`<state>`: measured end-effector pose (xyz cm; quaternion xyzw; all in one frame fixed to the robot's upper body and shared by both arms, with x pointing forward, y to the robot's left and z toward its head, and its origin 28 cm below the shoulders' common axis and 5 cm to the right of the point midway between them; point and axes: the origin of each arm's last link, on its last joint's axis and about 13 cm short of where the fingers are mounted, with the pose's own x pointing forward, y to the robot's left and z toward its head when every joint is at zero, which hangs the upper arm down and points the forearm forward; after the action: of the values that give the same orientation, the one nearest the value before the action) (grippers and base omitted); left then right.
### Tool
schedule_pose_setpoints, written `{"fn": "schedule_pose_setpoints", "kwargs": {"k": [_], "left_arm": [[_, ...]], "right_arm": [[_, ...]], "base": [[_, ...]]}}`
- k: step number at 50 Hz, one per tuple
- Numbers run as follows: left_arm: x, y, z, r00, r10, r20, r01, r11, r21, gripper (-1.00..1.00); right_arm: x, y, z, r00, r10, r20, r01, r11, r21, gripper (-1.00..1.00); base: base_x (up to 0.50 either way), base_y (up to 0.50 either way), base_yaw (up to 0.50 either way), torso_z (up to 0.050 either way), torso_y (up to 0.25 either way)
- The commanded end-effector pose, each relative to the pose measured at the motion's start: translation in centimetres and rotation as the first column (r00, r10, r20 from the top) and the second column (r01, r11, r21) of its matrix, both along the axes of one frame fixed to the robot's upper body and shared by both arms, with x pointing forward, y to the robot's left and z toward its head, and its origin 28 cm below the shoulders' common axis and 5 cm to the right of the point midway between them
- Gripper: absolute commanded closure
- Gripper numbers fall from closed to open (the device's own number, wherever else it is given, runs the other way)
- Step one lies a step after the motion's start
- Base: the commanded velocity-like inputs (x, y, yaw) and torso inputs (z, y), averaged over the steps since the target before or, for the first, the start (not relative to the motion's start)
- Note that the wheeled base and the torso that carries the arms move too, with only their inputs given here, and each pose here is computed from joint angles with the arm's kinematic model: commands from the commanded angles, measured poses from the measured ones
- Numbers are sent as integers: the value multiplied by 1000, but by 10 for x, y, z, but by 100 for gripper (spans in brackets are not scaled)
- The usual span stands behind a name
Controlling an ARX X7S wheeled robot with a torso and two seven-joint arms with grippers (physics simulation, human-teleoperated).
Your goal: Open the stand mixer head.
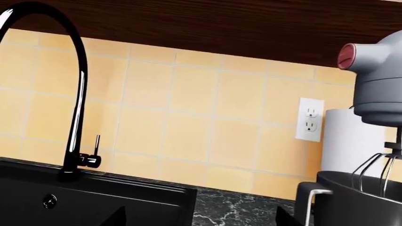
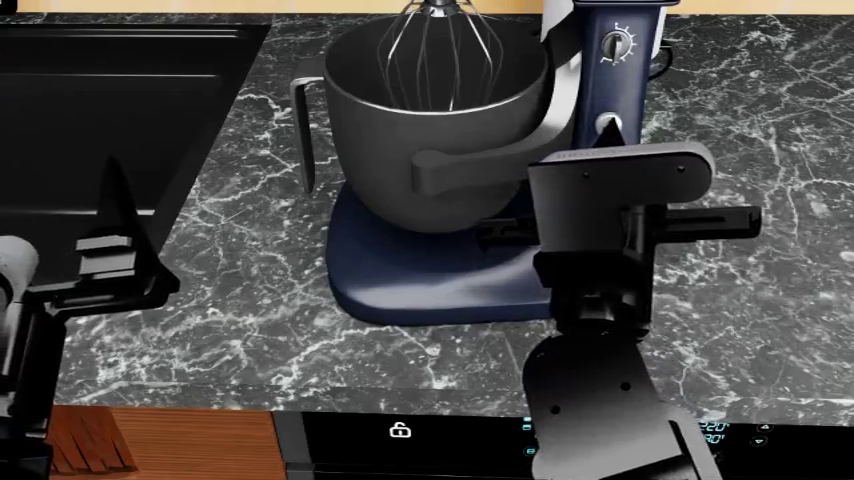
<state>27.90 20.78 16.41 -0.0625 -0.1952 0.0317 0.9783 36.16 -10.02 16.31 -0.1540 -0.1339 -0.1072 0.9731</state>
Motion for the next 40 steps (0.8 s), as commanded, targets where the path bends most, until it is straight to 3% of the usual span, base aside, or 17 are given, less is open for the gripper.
{"fn": "schedule_pose_setpoints", "kwargs": {"k": [1, 22, 23, 27, 40], "left_arm": [[2, 1, -1, 1000, 16, 27, -16, 1000, 3, -100], [13, -1, -6, 999, 17, 28, -17, 1000, 1, -100], [14, -2, -6, 999, 17, 28, -17, 1000, 1, -100], [8, -3, -6, 1000, 17, 26, -17, 1000, 1, -100], [-33, -4, 5, 999, 22, 28, -22, 1000, 3, -100]], "right_arm": [[3, 2, -2, 1000, 17, -5, -17, 1000, 9, 100], [5, 0, -2, 1000, 11, -10, -11, 1000, 13, 100], [1, 1, -1, 999, 30, -23, -31, 999, -19, -100], [-9, 0, 4, 1000, 18, -15, -18, 999, 36, -100], [-36, 1, 5, 999, 51, -7, -50, 998, 44, -100]], "base": [[0, 0, 0, 0, 0], [0, 0, 0, 0, 0], [0, 0, 0, 0, 0], [0, 0, 0, 0, 0], [0, 0, 0, 0, 0]]}}
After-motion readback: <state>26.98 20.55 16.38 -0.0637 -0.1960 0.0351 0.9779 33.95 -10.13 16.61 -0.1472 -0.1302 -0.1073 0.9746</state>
